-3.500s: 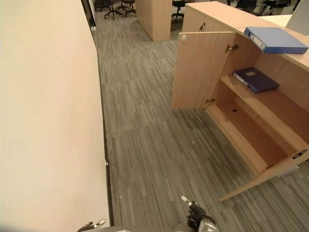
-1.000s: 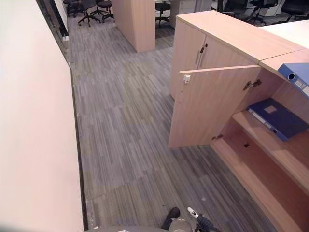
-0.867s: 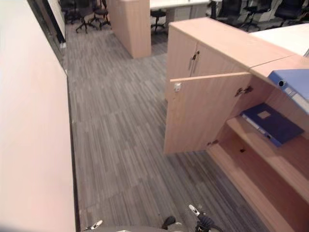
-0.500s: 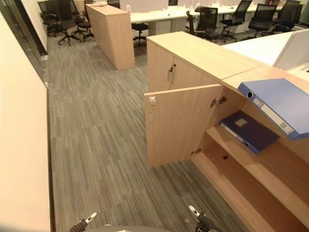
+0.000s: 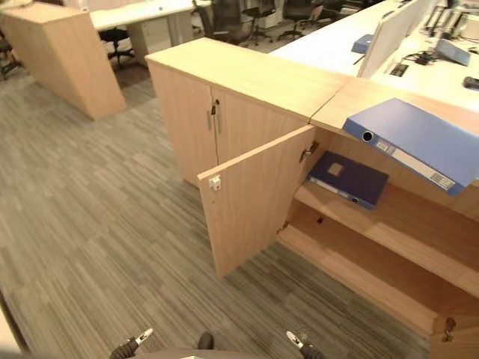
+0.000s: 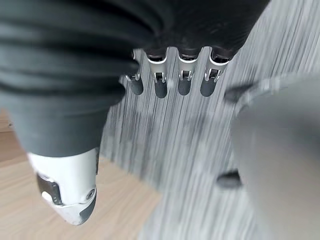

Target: Put the empty folder in the office cabinet

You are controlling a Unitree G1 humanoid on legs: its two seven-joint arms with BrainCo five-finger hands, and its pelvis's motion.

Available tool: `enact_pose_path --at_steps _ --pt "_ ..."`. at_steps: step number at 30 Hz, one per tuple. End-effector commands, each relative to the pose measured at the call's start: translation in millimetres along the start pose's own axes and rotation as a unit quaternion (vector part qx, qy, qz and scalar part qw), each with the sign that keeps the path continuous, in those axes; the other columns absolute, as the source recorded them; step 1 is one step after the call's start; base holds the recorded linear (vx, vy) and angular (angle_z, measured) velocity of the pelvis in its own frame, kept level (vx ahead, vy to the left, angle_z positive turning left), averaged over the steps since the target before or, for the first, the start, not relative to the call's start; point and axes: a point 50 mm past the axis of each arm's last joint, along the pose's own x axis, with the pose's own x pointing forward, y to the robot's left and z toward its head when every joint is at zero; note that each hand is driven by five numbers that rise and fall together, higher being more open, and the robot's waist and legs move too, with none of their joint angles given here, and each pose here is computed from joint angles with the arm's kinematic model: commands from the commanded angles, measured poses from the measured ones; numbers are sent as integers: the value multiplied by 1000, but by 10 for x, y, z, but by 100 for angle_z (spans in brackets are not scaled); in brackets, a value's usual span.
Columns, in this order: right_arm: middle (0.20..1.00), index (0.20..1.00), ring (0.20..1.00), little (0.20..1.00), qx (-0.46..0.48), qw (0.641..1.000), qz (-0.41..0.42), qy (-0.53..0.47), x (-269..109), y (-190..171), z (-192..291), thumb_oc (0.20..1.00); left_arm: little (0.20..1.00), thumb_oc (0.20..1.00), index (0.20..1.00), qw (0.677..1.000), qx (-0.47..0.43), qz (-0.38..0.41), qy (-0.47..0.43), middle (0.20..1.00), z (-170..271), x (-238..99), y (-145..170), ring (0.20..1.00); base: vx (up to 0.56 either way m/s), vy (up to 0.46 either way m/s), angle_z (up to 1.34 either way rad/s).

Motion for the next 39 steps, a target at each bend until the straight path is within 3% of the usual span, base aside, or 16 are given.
enact_pose_path --at_steps 1,17,29,39 --pt "1000 1000 1000 1000 5 999 -10 -37 19 -68 273 1000 1000 1000 1000 1000 18 -14 12 1000 -125 -27 -105 1000 89 152 -39" --pt "1000 1000 1000 1000 -22 998 15 -56 45 79 427 1000 1000 1000 1000 999 31 -26 30 1000 -184 -37 -111 1000 48 79 -73" --pt "1000 1000 1000 1000 -28 998 -2 -50 37 -5 418 1000 1000 1000 1000 999 31 -19 38 1000 -222 -45 -69 1000 198 -195 4" --pt "1000 1000 1000 1000 -34 997 -7 -66 32 -35 519 1000 1000 1000 1000 999 32 -34 -20 1000 98 13 -210 1000 132 -178 8"
